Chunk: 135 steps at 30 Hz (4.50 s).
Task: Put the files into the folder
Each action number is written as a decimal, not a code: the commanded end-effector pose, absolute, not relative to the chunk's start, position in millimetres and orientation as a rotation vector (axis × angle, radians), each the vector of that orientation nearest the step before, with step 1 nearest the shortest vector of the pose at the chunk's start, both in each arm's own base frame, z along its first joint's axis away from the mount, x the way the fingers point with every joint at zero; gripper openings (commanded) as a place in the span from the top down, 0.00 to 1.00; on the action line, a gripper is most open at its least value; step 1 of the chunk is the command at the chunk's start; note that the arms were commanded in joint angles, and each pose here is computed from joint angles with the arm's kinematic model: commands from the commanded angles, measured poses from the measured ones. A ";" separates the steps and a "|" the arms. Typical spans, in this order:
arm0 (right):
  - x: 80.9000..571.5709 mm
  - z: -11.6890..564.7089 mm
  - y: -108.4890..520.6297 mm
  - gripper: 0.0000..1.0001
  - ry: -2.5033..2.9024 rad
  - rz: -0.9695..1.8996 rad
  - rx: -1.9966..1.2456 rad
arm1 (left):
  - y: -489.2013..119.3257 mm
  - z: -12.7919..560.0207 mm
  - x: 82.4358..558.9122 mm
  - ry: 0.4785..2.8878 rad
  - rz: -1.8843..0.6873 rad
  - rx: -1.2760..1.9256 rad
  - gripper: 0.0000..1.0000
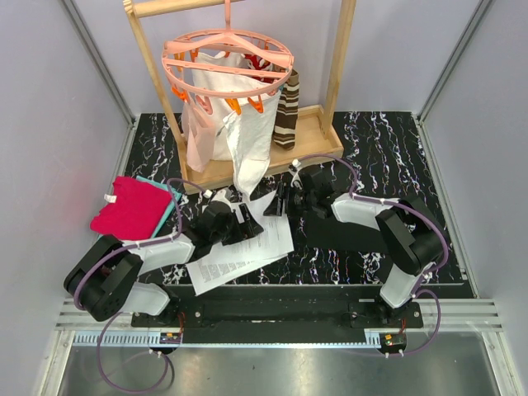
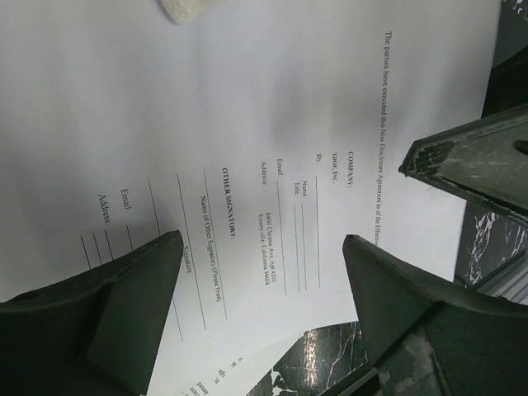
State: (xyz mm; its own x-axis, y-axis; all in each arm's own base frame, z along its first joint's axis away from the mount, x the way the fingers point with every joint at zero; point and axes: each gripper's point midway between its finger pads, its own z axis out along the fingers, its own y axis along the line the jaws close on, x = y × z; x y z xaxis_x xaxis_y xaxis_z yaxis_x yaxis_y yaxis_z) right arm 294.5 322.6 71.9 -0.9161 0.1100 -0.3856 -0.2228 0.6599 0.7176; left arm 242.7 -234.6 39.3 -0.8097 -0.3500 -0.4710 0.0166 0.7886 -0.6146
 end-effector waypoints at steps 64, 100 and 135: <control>344.2 34.0 -98.3 0.00 2.701 0.061 0.860 | -449.6 50.5 295.6 2.491 -1.024 0.151 0.14; 309.1 51.9 14.5 0.46 2.760 0.256 0.581 | -443.8 80.8 296.1 2.445 -0.971 0.335 0.15; 311.7 16.8 52.4 0.90 2.942 0.297 0.371 | -436.6 38.5 293.3 2.528 -0.931 0.355 0.15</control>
State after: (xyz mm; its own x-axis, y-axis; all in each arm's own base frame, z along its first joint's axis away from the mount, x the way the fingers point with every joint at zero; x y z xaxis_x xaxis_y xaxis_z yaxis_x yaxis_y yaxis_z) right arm 298.9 42.4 13.3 -0.9593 0.2588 -0.1134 0.2383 0.9567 0.1674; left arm 289.0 -433.5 44.1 -0.8818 0.0772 -0.4652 0.3573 0.7532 -0.5523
